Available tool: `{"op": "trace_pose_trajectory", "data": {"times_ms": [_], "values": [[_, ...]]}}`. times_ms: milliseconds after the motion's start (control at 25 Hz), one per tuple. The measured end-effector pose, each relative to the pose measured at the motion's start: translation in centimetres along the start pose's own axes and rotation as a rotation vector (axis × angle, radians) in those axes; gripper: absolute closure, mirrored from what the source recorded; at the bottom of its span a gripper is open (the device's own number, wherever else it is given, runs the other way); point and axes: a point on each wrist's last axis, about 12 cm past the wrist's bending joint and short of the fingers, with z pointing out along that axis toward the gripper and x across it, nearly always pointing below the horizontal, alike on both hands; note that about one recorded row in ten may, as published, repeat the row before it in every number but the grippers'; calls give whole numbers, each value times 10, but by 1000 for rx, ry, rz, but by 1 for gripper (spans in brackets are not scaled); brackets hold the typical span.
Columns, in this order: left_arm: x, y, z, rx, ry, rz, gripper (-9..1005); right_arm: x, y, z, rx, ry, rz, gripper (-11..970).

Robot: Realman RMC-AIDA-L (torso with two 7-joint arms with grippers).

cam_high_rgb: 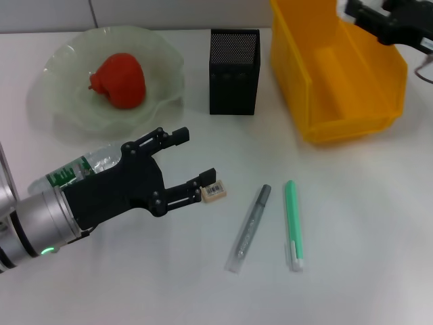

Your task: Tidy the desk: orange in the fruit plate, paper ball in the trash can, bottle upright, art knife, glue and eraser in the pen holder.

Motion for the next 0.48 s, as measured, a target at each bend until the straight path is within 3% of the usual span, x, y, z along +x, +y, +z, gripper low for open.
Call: {"op": "trace_pose_trajectory", "data": {"times_ms": [160, 360, 480], "values": [[0, 1, 0, -2, 1, -6, 177, -3, 3, 11, -6, 23, -25, 448], [0, 2, -1, -7, 3, -11, 177, -5, 3, 12, -1, 11, -46, 263], [-1, 2, 0, -5, 3, -11, 177, -6, 2, 8, 10, -32, -36, 202]]}}
